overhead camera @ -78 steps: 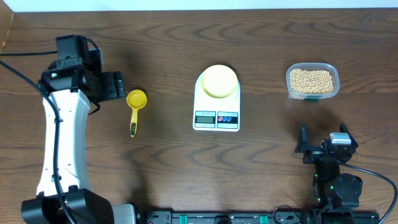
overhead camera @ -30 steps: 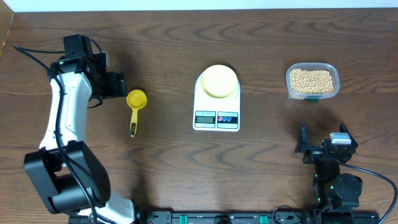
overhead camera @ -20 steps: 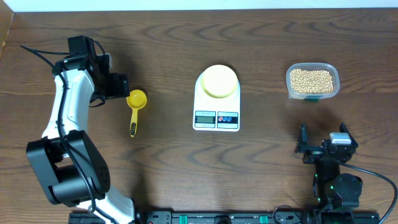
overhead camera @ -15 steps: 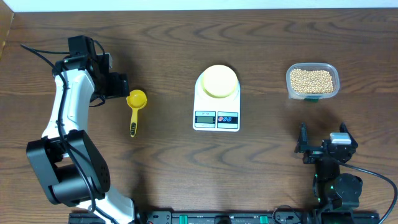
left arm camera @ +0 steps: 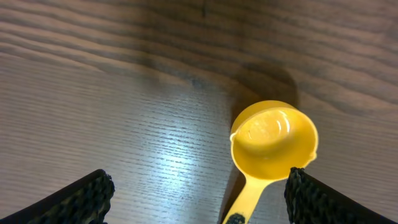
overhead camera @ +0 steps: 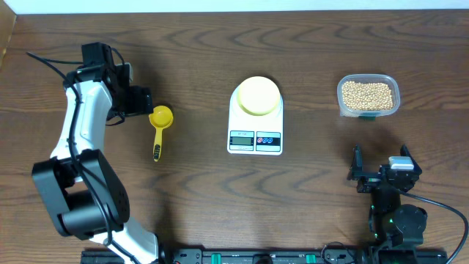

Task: Scoop item into bowl and weigh 50g on scale
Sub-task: 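Lower the left gripper and close it on the yellow scoop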

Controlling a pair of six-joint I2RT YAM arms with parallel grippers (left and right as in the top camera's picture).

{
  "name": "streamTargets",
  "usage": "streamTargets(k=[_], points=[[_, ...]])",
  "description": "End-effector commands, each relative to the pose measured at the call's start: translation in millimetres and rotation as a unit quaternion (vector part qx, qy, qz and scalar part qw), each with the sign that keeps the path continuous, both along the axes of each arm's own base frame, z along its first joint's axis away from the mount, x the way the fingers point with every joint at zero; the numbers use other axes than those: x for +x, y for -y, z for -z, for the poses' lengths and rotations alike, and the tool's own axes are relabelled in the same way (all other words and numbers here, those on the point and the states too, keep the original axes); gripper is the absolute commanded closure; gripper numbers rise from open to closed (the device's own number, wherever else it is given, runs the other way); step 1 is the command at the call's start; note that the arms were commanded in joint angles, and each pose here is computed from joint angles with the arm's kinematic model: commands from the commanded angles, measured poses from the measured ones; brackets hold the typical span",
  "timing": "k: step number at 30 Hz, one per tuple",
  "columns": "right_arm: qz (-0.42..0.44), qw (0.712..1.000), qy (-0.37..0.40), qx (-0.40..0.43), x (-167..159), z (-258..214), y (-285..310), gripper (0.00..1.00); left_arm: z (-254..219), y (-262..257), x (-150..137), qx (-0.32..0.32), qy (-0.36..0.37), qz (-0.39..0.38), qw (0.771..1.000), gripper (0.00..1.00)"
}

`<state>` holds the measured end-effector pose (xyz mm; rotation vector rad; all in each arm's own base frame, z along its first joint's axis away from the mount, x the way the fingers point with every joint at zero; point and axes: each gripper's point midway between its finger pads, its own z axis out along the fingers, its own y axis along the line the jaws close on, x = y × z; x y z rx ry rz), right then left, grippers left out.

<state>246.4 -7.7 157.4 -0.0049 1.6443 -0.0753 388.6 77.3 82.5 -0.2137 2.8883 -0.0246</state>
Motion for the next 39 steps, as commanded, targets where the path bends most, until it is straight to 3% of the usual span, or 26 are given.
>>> streamTargets(k=[1,39], points=[[0.0,1.0,0.001,-0.006,-0.3,-0.3,-0.6,0.01,17.8,3.7,-5.2,-0.009,-0.024,0.005,1.0,0.09],[0.0,1.0,0.0,-0.006,-0.3,0.0,-0.6,0.01,72.1,13.6,-9.2,-0.019,-0.085,0.042,0.995,0.09]])
